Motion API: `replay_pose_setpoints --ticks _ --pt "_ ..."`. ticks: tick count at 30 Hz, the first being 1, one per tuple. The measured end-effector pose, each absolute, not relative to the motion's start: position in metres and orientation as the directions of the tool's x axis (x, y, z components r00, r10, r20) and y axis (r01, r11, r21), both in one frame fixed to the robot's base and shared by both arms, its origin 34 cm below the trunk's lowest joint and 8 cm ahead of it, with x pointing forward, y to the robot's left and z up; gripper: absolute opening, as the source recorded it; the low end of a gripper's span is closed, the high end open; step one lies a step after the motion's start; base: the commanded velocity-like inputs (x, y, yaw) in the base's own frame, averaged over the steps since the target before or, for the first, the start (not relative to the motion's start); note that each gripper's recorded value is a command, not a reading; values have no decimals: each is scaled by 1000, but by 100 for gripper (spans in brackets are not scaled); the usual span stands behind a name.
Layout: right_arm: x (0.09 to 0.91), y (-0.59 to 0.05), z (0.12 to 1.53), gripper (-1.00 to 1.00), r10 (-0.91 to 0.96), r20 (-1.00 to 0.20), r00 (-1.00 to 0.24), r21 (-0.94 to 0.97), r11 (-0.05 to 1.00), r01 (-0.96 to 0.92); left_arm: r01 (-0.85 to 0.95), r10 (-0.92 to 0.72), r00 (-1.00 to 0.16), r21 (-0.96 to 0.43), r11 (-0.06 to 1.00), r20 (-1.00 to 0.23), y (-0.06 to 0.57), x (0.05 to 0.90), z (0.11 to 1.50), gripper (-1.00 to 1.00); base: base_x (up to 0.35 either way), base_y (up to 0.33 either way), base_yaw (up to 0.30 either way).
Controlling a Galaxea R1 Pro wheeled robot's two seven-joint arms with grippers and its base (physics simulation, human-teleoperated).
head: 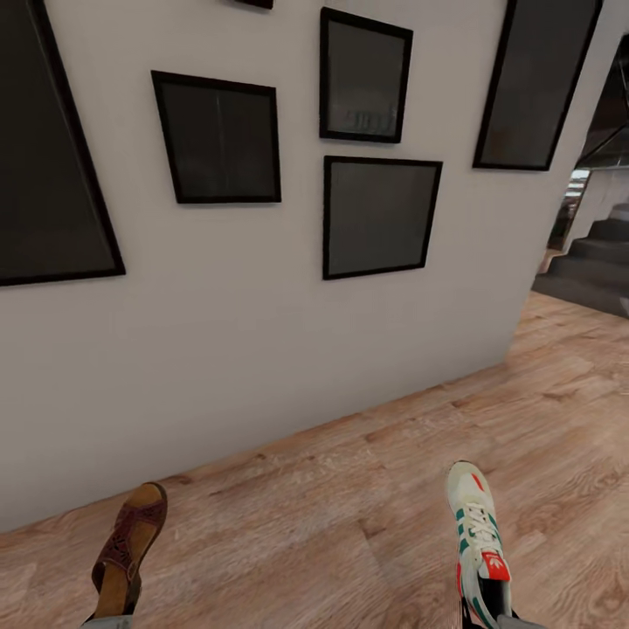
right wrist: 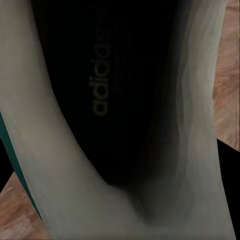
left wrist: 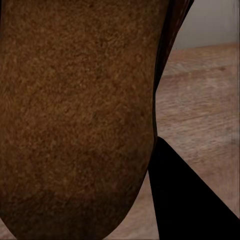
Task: Pick up the two gym shoes and the two sandals from the corridor floor and place them onto the hallstand (shoe rack) in the corridor, making sure they are on the rack and not on the floor. Arrange them so the two gym shoes are next to each other and the two sandals are next to each other.
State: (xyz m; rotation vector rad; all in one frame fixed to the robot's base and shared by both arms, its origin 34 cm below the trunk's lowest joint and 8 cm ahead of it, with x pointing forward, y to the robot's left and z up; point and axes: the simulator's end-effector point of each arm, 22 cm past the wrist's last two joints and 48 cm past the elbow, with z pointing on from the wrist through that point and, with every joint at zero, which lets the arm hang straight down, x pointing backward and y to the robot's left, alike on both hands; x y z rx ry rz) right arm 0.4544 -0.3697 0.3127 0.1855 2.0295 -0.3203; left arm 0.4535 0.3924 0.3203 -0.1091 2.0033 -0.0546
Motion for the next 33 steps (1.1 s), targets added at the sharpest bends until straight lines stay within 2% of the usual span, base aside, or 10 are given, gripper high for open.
replay_pose_setpoints --ticks 33 --pt "461 -368 337 -100 -6 -887 -461 -144 954 265 -64 -107 -414 -88 994 -904 396 460 346 -100 0 0 -268"
